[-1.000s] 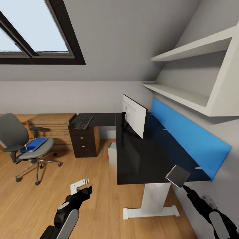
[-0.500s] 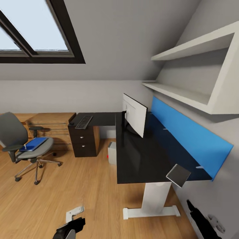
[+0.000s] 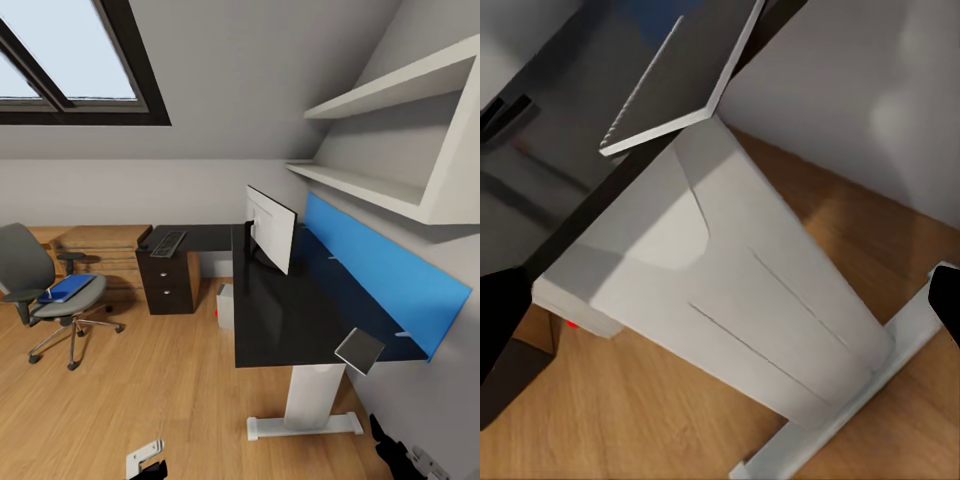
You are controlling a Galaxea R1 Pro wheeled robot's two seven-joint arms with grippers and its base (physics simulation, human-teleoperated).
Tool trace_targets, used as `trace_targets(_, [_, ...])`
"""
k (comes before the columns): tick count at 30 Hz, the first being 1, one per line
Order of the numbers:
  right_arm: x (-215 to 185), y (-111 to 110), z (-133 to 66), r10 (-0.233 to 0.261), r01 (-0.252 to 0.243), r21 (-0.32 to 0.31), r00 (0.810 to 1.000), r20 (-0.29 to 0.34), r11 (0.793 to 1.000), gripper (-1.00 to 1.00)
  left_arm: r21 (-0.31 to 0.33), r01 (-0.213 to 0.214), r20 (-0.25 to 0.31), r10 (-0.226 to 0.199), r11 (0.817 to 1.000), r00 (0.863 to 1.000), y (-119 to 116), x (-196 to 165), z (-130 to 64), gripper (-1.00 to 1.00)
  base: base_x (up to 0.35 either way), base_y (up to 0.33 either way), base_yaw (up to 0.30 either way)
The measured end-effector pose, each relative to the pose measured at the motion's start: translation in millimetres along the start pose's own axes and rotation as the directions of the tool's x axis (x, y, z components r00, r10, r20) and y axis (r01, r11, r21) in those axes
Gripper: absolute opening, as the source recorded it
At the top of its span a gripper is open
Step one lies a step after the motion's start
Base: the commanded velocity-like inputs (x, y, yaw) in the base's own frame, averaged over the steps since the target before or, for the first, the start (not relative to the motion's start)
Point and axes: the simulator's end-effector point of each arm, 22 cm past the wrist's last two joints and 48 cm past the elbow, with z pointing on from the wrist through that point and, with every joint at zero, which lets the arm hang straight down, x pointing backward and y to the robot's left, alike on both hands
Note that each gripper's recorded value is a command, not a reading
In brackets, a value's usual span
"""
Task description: In the bedroom, organize the workspace by keeping the computer under the desk, ensuring the monitor is on the desk, placing the keyboard on the desk next to the monitor, placing the mouse on the desk next to the keyboard, moving the folder from the swivel chair onto the desk next to the mouse, stacking the notebook on top of the folder with the pen on top of the notebook, and positioning the swivel chair next to the desk.
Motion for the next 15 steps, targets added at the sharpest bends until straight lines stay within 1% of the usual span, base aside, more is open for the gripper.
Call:
trace_targets(8, [6, -5, 4.2, -0.001, 0.001, -0.002, 1.0, 0.002, 1.0, 1.0, 0.001, -0.005, 0.006, 0.005, 1.0, 1.0, 0, 5, 9.0, 1.0, 0.0, 0.0, 0.0])
trace_targets(13, [10, -9, 7.5, 0.008, -0.008, -0.005, 1.0, -0.002, 1.0, 1.0, 0.001, -0.006, 0.006, 0.006, 1.0, 1.0, -1, 8, 14.5, 1.0, 0.0, 0.0, 0.0])
trace_targets(15, [14, -10, 9.0, 0.043, -0.044, -0.019, 0.999, -0.031, 0.999, 1.0, 0.002, -0.007, 0.006, 0.007, 1.0, 1.0, -1, 10, 16.7, 1.0, 0.0, 0.0, 0.0])
